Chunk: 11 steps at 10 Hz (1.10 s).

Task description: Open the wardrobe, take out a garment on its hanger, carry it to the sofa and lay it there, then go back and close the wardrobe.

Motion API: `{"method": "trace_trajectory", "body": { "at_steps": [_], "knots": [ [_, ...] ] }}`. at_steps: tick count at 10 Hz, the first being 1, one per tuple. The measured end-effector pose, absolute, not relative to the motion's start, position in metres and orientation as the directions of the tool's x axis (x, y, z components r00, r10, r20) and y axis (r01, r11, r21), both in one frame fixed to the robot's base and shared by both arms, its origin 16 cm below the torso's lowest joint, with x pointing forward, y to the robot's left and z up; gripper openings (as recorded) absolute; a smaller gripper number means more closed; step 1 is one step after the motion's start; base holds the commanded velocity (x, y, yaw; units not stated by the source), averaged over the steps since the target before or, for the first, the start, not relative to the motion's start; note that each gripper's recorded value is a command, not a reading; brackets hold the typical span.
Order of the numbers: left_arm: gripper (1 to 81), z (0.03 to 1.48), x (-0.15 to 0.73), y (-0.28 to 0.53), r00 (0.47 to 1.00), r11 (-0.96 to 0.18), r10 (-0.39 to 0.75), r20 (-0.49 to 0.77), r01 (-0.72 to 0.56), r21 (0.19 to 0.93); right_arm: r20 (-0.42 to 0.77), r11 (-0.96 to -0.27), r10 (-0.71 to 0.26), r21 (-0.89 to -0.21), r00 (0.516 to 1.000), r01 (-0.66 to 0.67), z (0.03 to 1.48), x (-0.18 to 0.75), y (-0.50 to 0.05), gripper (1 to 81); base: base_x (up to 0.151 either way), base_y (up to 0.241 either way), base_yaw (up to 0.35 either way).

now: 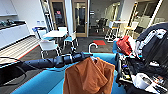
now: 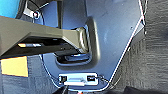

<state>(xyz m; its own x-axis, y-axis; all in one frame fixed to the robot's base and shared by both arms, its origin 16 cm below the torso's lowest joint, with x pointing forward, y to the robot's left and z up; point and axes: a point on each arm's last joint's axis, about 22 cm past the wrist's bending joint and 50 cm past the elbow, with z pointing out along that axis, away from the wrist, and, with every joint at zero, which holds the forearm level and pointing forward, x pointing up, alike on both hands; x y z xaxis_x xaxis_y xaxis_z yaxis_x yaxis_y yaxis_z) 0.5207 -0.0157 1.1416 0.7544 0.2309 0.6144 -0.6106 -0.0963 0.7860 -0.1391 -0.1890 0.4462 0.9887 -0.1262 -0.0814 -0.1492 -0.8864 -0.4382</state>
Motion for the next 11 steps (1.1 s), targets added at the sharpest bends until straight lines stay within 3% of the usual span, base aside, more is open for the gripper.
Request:
{"method": "trace_trajectory", "body": {
  "at_steps": [3, 7, 11],
  "knots": [
    [1.0, 1.161, 0.56, -0.035, 0.728, -0.11, 0.249, 0.639, -0.634, 0.766, -0.092, -0.88, -0.132, -0.447, 0.987, -0.16, 0.45, -0.145, -0.189, 81.1, 0.0, 0.0, 0.0],
    [1.0, 1.102, 0.611, -0.083, 0.806, -0.114, 0.223, 0.548, -0.537, 0.836, -0.2, -0.881, -0.135, -0.424, 0.971, -0.21, 0.462, -0.183, -0.196, 81.1, 0.0, 0.0, 0.0],
    [1.0, 1.062, 0.665, -0.069, 0.816, -0.196, 0.28, 0.506, -0.467, 0.862, -0.226, -0.88, -0.138, -0.418, 0.964, -0.224, 0.464, -0.188, -0.197, 81.1, 0.0, 0.0, 0.0]
  ]
}}
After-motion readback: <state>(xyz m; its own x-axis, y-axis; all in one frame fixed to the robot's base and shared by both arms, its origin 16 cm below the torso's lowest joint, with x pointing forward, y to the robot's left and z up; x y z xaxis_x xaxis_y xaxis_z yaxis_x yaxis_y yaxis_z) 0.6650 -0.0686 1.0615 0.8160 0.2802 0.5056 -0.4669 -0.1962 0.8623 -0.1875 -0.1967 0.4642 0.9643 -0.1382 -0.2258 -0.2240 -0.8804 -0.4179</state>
